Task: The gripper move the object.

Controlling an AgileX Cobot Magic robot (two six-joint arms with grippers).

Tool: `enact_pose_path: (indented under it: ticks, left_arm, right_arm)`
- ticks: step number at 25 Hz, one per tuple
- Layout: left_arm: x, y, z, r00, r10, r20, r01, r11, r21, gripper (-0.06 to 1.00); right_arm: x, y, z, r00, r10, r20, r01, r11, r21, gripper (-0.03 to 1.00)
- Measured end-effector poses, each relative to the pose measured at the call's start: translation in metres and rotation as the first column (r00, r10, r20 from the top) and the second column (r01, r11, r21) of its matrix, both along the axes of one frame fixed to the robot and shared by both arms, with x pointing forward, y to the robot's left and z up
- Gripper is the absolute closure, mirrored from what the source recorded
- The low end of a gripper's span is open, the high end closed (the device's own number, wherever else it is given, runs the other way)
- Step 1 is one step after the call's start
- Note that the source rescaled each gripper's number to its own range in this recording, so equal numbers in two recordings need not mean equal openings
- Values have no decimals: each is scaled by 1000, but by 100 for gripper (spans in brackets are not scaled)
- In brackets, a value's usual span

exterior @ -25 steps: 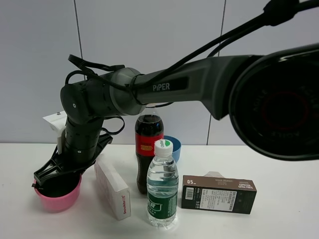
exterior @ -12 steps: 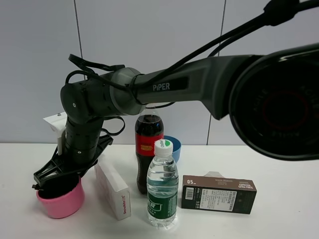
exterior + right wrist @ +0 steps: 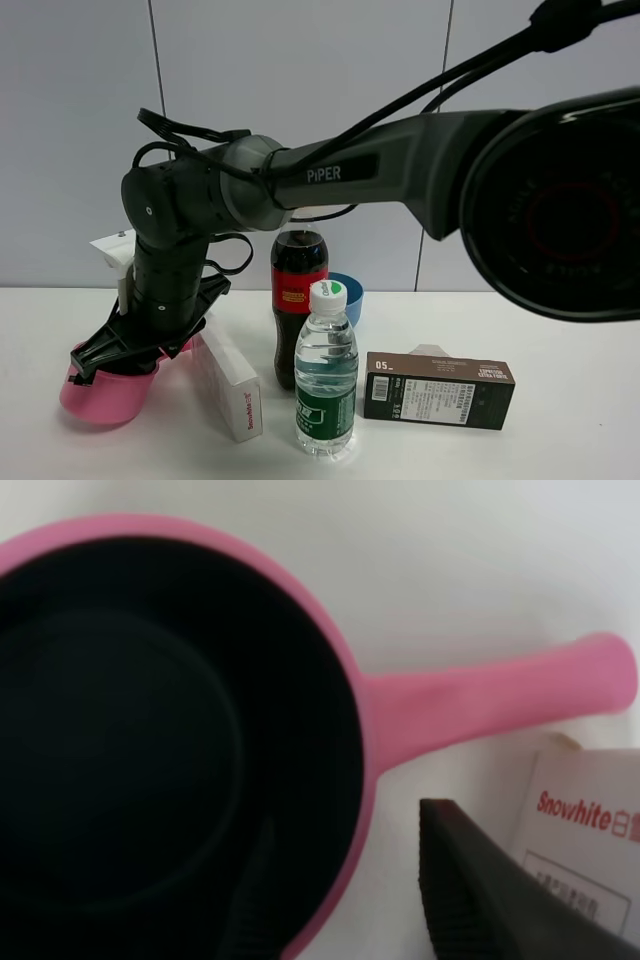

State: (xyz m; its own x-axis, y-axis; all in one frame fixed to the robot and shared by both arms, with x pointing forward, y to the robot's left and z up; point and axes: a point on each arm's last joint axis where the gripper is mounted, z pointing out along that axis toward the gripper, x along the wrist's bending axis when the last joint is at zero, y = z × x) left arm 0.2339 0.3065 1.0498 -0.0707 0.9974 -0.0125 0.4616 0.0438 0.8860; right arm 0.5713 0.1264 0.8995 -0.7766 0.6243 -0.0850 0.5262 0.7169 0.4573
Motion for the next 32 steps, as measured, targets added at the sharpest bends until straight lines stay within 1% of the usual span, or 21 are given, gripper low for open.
enact_pose_path:
  ticks: [4, 7, 11, 12, 17, 18, 20, 22, 24, 27, 29, 31, 32]
  left_arm:
    - [0, 0, 0, 1000, 0, 0, 0, 1000, 0, -6]
    - [0, 0, 0, 1000, 0, 0, 0, 1000, 0, -6]
    - [0, 0, 0, 1000, 0, 0, 0, 1000, 0, -6]
    - [0, 0, 0, 1000, 0, 0, 0, 1000, 0, -6]
    - [0, 0, 0, 1000, 0, 0, 0, 1000, 0, -6]
    - [0, 0, 0, 1000, 0, 0, 0, 1000, 0, -6]
    - [0, 0, 0, 1000, 0, 0, 0, 1000, 0, -6]
    - [0, 0, 0, 1000, 0, 0, 0, 1000, 0, -6]
    - [0, 0, 0, 1000, 0, 0, 0, 1000, 0, -6]
    - [0, 0, 0, 1000, 0, 0, 0, 1000, 0, -6]
    - [0, 0, 0, 1000, 0, 0, 0, 1000, 0, -6]
    - [0, 0, 0, 1000, 0, 0, 0, 1000, 0, -6]
    - [0, 0, 0, 1000, 0, 0, 0, 1000, 0, -6]
  right_arm:
    - [-1, -1, 6, 1000, -9, -6, 9, 1000, -4, 63]
    - [-2, -2, 19, 1000, -10, 4, 10, 1000, 9, 63]
    - [-4, -6, 37, 1000, -15, -1, 15, 1000, 1, 63]
    - [-6, -8, 47, 1000, -18, 1, 18, 1000, 2, 62]
    - [-11, -16, 79, 1000, -25, 3, 25, 1000, 3, 52]
    - [-11, -16, 79, 1000, -25, 3, 25, 1000, 3, 52]
    - [-13, -19, 90, 1000, -28, 4, 28, 1000, 3, 50]
    - [-16, -23, 103, 1000, -31, 6, 31, 1000, 5, 49]
    - [-18, -26, 116, 999, -32, 15, 31, 999, 16, 46]
    - [-23, -33, 142, 999, -25, 42, 23, 999, 45, 34]
    - [-27, -38, 164, 997, -19, 70, 14, 997, 75, 27]
    - [-33, -46, 189, 995, -17, 103, 5, 994, 112, 24]
    - [-39, -54, 214, 991, -19, 135, -1, 989, 147, 23]
